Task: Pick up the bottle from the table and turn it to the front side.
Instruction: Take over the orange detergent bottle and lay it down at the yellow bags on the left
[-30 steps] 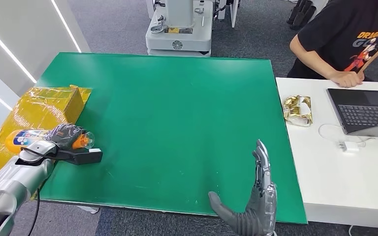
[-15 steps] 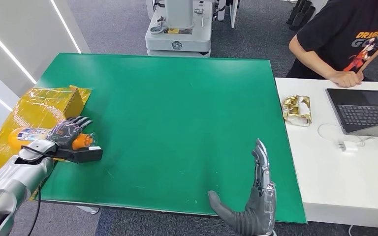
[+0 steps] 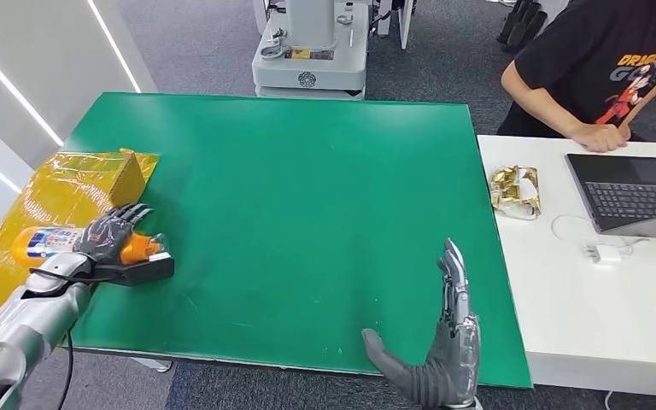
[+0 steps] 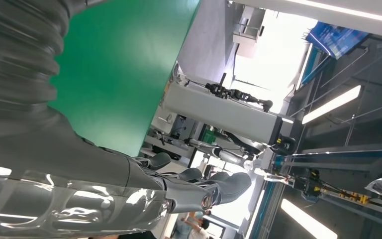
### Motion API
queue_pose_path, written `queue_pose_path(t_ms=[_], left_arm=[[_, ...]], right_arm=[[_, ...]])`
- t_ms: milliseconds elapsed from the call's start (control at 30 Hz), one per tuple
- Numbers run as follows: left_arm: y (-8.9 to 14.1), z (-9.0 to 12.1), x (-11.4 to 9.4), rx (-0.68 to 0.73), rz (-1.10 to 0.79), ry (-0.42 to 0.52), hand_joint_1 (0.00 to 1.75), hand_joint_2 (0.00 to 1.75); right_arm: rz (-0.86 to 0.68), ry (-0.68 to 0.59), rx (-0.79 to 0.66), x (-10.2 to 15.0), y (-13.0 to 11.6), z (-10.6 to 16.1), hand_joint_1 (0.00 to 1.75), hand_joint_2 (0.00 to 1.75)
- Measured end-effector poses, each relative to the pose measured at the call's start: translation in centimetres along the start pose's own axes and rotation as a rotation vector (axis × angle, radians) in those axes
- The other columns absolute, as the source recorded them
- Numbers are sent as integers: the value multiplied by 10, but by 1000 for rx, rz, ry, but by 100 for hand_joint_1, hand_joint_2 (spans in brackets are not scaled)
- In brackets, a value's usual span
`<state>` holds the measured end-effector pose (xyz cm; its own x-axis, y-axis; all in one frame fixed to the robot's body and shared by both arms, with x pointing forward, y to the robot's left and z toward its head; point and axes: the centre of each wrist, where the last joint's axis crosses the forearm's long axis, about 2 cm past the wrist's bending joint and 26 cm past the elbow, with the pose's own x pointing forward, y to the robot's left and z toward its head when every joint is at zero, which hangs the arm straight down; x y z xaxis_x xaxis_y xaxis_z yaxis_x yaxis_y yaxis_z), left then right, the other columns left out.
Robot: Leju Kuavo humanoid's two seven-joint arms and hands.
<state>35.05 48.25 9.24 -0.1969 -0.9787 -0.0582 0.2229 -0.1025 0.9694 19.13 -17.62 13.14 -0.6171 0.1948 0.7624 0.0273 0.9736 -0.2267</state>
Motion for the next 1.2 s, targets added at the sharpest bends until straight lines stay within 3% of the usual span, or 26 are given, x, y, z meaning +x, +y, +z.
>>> queue_pose_path(t_ms=[233,533,633,733,933,1100,1200], left_arm=[[-8,20,-4,188,5,47,0,175],[14,38,-6,508,-22,51,0,175],[23,40,2,642,-41,-15,0,175],[44,39,26,839,-50,-121,0,175],[88,30,98,1231,223,-158,0,175],[103,21,151,1367,495,-208,0,175],[104,14,188,1413,884,-226,0,175]], right_arm=[[9,3,-34,0,-3,2,0,175],[3,17,-52,1,-1,6,0,175],[3,19,-51,1,-1,6,0,175],[5,15,-49,1,0,6,0,175],[8,-2,-64,-2,2,2,0,175],[8,-2,-61,-3,4,1,0,175],[2,1,-60,-4,5,1,0,175]])
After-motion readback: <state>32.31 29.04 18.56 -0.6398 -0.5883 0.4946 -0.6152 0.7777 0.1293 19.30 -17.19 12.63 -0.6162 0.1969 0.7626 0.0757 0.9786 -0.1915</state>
